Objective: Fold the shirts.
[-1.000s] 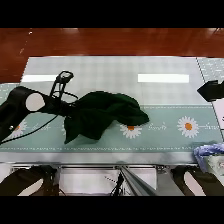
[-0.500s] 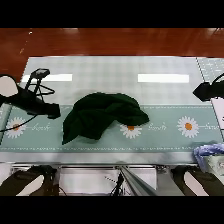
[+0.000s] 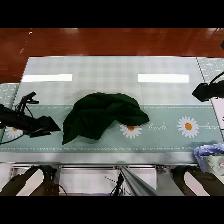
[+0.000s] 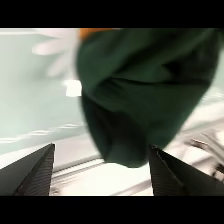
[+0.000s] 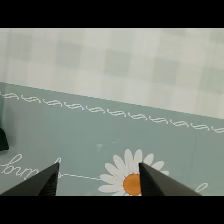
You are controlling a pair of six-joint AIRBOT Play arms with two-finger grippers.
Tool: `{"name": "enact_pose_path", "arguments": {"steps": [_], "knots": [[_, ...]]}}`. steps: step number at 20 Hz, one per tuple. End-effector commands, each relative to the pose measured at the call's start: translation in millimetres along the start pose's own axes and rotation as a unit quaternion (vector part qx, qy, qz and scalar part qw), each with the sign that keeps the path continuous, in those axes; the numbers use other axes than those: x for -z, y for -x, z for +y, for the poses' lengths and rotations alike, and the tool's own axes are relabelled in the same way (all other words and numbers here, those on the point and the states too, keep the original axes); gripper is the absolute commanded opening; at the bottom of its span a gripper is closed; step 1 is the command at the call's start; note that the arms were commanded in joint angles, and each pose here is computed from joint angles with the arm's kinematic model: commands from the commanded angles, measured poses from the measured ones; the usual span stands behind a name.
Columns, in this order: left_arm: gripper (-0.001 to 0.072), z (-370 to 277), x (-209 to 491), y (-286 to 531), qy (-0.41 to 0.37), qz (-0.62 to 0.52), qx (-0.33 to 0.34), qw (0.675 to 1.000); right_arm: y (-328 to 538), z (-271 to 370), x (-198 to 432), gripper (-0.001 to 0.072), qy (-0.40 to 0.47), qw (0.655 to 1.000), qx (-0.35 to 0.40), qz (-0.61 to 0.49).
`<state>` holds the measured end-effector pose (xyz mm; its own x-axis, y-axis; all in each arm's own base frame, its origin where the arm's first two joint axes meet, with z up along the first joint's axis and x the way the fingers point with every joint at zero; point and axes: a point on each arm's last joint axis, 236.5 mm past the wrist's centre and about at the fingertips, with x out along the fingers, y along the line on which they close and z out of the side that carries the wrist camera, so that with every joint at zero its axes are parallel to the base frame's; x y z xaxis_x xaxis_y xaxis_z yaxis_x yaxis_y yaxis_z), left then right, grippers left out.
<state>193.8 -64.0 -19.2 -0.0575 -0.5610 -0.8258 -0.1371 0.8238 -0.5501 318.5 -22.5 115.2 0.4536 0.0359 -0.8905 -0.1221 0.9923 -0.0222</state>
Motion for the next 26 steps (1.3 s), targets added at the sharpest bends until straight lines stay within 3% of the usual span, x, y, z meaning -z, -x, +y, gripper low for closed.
{"name": "enact_pose_path", "arguments": {"steps": [1,8,15,16,17,18,23,24,26], "knots": [[0.0720,-6.3,10.0,-25.6,0.021,-0.005,0.074,0.997,-0.6,1.5,-1.1,0.0582,-0.001,1.000,-0.004,-0.002],[0.0720,11.7,24.3,-53.4,0.031,0.008,0.065,0.997,-0.6,3.4,-1.6,0.0583,-0.002,1.000,-0.008,-0.003],[0.0711,-12.9,-4.2,-86.6,0.076,0.011,0.127,0.989,-0.6,3.9,-1.8,0.0582,-0.003,1.000,-0.009,-0.003],[0.0469,-14.3,-4.2,-96.5,0.080,0.021,0.122,0.989,-0.6,4.0,-1.6,0.0582,-0.003,1.000,-0.009,-0.003],[0.0100,-13.4,-4.4,-103.4,0.083,0.026,0.116,0.989,-0.6,3.9,-1.5,0.0582,-0.003,1.000,-0.009,-0.003],[0.0028,-12.7,-4.5,-106.4,0.082,0.027,0.113,0.990,-0.6,3.1,-1.6,0.0583,-0.002,1.000,-0.007,-0.003],[0.0027,-5.1,-13.5,-95.7,0.084,0.000,0.114,0.990,-8.3,-42.0,-0.1,0.0579,-0.003,0.996,0.087,-0.006],[0.0028,-4.7,-15.4,-91.8,0.079,-0.008,0.116,0.990,-18.2,-40.2,2.0,0.0579,-0.015,0.997,0.080,-0.007],[0.0027,-5.1,-17.1,-84.5,0.064,-0.020,0.121,0.990,-54.7,-10.4,15.3,0.0579,-0.069,0.998,-0.003,0.013]]}}
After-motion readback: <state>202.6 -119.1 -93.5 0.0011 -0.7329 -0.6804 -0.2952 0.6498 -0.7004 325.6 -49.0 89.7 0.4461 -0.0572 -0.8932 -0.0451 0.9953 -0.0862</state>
